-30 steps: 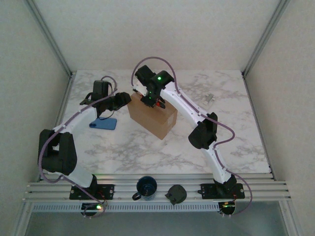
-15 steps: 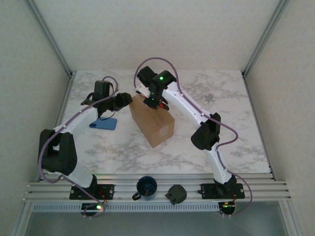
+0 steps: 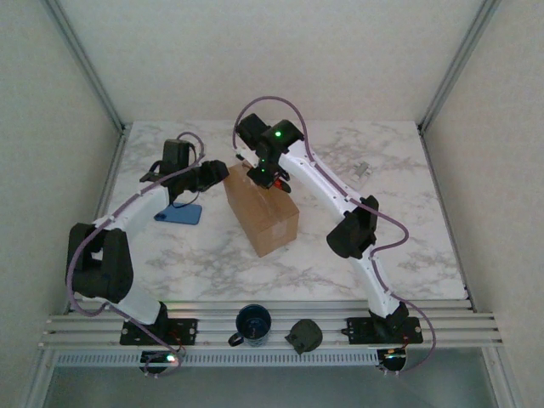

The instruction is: Unpack the express box

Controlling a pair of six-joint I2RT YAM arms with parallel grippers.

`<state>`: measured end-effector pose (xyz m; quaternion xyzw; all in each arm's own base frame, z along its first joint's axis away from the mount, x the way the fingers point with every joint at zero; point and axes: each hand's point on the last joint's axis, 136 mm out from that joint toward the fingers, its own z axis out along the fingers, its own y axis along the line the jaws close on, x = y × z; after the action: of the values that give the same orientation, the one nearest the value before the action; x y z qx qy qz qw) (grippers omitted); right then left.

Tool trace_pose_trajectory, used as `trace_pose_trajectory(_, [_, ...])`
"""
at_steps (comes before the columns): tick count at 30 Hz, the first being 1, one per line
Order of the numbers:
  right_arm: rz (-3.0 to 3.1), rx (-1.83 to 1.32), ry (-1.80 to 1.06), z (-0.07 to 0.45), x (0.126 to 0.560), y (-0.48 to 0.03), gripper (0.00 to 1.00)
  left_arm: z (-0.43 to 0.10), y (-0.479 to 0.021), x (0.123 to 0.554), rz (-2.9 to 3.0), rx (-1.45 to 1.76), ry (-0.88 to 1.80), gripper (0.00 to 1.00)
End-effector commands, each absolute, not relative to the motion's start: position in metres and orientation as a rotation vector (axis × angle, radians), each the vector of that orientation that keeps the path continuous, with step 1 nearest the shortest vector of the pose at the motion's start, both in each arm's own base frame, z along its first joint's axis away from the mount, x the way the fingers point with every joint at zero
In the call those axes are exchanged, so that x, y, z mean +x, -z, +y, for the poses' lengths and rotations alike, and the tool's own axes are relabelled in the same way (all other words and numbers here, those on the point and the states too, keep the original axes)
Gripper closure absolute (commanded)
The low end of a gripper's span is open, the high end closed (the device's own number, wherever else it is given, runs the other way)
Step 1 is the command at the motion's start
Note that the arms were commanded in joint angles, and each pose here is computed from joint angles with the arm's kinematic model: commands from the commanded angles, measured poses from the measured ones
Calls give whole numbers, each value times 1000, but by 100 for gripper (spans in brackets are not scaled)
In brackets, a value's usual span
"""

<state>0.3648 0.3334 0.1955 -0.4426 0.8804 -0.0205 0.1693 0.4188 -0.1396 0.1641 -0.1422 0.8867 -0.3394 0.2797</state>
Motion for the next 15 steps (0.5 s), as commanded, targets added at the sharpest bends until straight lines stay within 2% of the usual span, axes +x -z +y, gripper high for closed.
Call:
trace_pose_trajectory(1, [2674,-1289,156,311,347,-165,100,-122,-129,399,2493,-502,801,57])
trace_pose_trajectory(15, [2668,-1217,113,321,356,-160,100,-130,-135,390,2488,-488,831,58])
